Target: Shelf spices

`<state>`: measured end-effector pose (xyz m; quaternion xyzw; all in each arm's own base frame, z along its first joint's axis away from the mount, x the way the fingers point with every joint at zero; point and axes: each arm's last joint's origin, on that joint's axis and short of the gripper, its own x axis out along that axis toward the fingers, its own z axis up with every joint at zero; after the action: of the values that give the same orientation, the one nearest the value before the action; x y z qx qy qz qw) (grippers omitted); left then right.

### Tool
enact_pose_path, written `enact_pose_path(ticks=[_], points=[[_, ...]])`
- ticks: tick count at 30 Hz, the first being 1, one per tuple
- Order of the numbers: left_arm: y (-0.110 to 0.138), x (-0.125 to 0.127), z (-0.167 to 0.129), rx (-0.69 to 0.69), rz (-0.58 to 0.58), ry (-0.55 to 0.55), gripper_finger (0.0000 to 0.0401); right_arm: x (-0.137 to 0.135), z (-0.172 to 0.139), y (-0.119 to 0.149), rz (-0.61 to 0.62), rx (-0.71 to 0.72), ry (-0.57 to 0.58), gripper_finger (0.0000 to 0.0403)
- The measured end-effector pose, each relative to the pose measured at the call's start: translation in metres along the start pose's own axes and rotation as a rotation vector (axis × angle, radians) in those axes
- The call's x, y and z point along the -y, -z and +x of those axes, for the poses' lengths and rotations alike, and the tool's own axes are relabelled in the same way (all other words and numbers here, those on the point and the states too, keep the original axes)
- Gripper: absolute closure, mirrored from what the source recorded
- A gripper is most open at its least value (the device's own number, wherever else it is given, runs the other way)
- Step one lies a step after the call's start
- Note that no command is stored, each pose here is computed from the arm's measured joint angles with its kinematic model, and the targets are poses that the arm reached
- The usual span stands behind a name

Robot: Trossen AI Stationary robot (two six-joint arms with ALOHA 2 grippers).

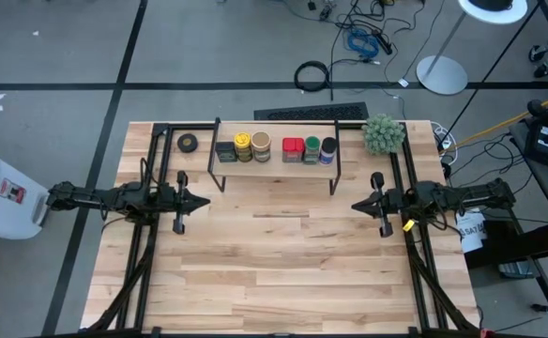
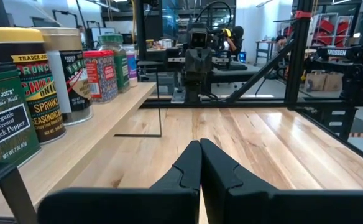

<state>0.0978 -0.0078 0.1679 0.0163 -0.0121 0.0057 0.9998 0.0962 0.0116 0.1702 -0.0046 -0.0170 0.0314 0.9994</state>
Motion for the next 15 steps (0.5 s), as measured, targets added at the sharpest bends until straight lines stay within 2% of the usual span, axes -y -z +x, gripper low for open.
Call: enact_pose_path(ticks=[7,15], points=[[0.0002,0.0002,0.0,-0.002,-0.001,0.006,0.0397,0.0,0.0,-0.0002,-0.023,0.002,0.001,0.0403],[0.0016,0.0024,-0.0001,-0.015,0.006,0.08,0.0397,-0.0003,0.0,-0.0001,-0.016,0.001,-0.011,0.0403]])
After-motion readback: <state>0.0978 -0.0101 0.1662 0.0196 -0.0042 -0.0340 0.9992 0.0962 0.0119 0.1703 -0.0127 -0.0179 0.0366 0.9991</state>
